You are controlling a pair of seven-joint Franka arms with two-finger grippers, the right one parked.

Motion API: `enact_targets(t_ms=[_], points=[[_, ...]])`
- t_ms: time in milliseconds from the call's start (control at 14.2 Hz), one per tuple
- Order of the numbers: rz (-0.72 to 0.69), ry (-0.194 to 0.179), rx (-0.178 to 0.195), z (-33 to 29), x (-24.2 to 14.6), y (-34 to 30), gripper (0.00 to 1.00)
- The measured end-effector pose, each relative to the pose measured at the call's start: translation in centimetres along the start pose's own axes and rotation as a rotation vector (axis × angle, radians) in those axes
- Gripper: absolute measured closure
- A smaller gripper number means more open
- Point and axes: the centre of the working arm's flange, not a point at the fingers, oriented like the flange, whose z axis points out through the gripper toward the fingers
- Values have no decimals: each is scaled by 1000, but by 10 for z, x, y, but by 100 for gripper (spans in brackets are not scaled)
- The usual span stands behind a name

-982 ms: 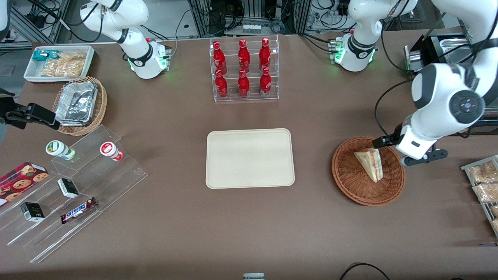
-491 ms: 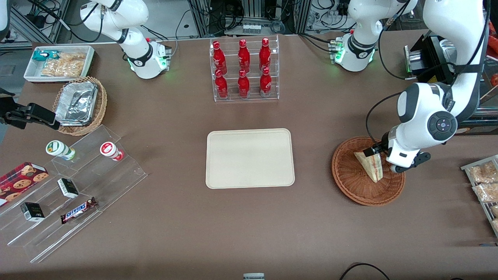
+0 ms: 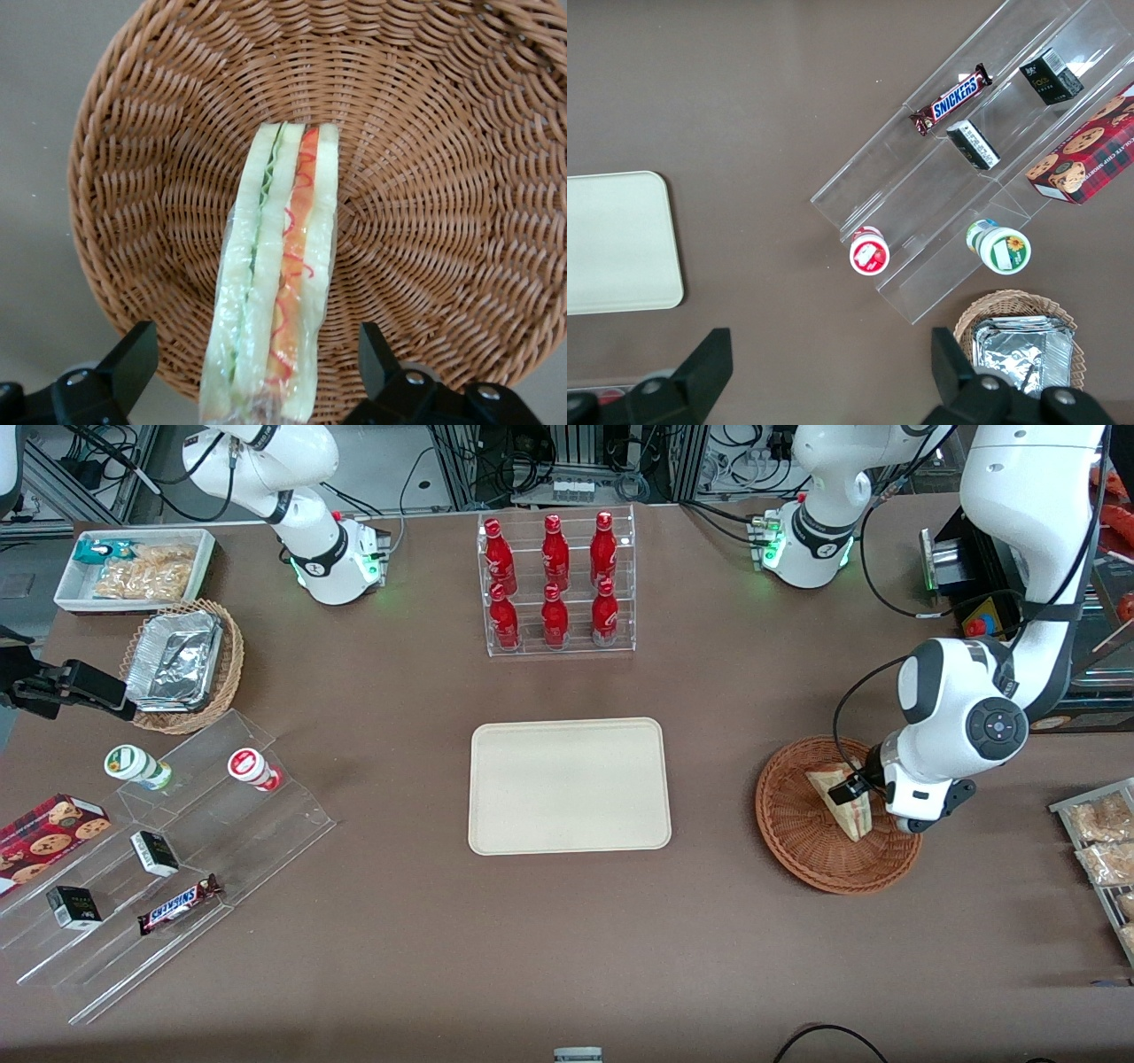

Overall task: Place sandwich from basket to tray
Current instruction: 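Close the left gripper on the wrapped sandwich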

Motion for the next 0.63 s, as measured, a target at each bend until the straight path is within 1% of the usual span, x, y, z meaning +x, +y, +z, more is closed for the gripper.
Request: enact_targets(t_ms=[211,281,351,421,491,561,632], points=[[-22,-4,-6,19,-1,0,0],[-26,-9,-5,24,-2,0,5],[-30,-13,-3,28,-2,0,15],[-40,-15,-3,29,-3,1,28],[-48,-14,-3,28,-3,1,37],[-51,-13,-4,27,-3,2,49],[-51,-9,-6,26,-3,2,57]])
